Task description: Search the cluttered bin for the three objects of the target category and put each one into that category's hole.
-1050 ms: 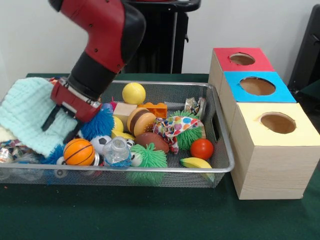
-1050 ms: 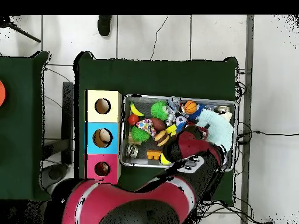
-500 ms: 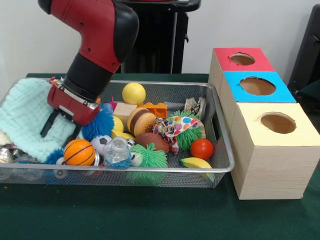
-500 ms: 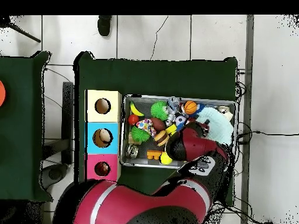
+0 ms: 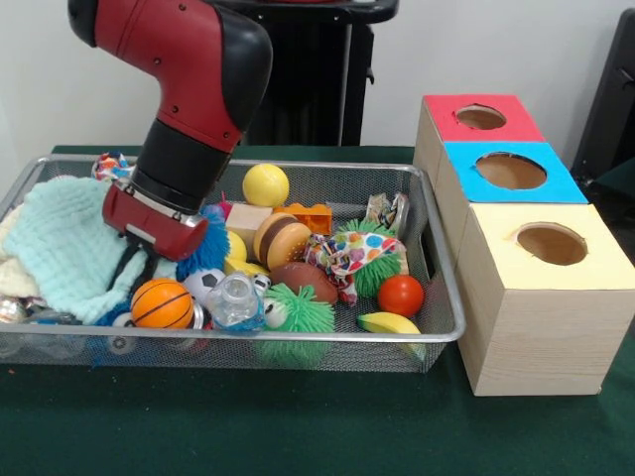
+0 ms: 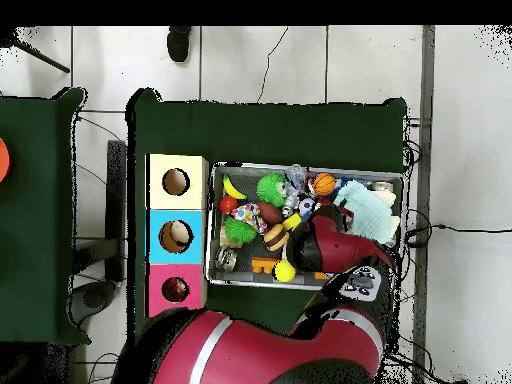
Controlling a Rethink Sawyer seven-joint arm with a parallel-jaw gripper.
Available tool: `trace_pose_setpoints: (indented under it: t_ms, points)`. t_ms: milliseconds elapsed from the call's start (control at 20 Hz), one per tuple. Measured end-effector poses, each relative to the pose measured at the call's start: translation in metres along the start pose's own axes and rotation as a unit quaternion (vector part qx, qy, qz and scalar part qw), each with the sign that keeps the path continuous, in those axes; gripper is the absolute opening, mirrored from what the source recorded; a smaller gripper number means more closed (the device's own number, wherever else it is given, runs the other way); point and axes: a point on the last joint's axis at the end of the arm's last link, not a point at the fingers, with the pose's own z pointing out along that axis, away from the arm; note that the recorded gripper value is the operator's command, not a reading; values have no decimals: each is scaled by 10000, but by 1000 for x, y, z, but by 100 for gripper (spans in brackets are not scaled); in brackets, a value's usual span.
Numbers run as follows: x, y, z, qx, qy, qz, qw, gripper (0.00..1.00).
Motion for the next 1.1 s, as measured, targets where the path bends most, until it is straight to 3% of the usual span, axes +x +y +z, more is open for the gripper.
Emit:
trace_pose_setpoints:
  t_ms: [300, 650, 750, 900, 1100]
  points:
    - [-1, 5, -2, -54, 133, 63, 9999, 0]
    - [-5, 2, 4, -497, 225, 365, 9978, 0]
    - [-5, -2, 3, -660, 390, 626, 9951, 0]
    - [-8, -6, 1, -873, 668, 1047, 9884, 0]
    - [-10, -4, -1, -1080, 929, 1335, 9808, 0]
